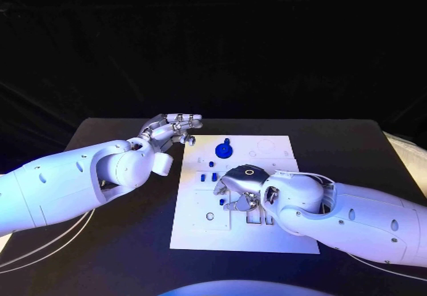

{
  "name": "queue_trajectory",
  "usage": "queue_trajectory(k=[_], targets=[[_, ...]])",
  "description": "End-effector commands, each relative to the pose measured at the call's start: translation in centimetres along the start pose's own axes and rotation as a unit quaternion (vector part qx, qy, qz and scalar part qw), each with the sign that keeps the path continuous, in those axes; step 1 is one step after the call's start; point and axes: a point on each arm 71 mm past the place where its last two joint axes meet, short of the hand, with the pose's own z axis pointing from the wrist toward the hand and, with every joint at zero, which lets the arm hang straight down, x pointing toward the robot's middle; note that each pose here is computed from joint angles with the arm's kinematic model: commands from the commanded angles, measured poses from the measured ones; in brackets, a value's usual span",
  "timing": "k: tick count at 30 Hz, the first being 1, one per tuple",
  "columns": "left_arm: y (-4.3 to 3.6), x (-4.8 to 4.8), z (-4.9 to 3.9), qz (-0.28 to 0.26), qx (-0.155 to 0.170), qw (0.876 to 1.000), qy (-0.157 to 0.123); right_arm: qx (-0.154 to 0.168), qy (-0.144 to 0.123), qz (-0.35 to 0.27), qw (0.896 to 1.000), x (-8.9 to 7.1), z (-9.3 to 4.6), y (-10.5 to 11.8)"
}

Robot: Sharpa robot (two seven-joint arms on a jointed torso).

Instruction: Assemble the parts on the task board

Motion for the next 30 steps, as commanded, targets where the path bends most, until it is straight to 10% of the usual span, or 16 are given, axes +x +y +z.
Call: queue_trajectory(k=[1, 9, 20, 30], targets=[[-0.02, 0.23, 0.01, -0.006, -0.001, 1.000, 0.012, 0.006, -0.029, -0.006, 1.000, -0.3, -0.4, -0.2], [-0.01, 0.12, -0.03, -0.006, -0.002, 1.000, 0.012, 0.016, -0.056, -0.004, 0.998, -1.6, -2.7, -1.1], [-0.02, 0.09, -0.06, -0.007, -0.002, 1.000, 0.014, 0.116, -0.061, -0.043, 0.990, -5.4, -6.8, -6.6], [0.01, 0.14, -0.01, -0.007, -0.003, 1.000, 0.016, 0.136, -0.041, -0.052, 0.988, -5.5, -7.4, -8.1]])
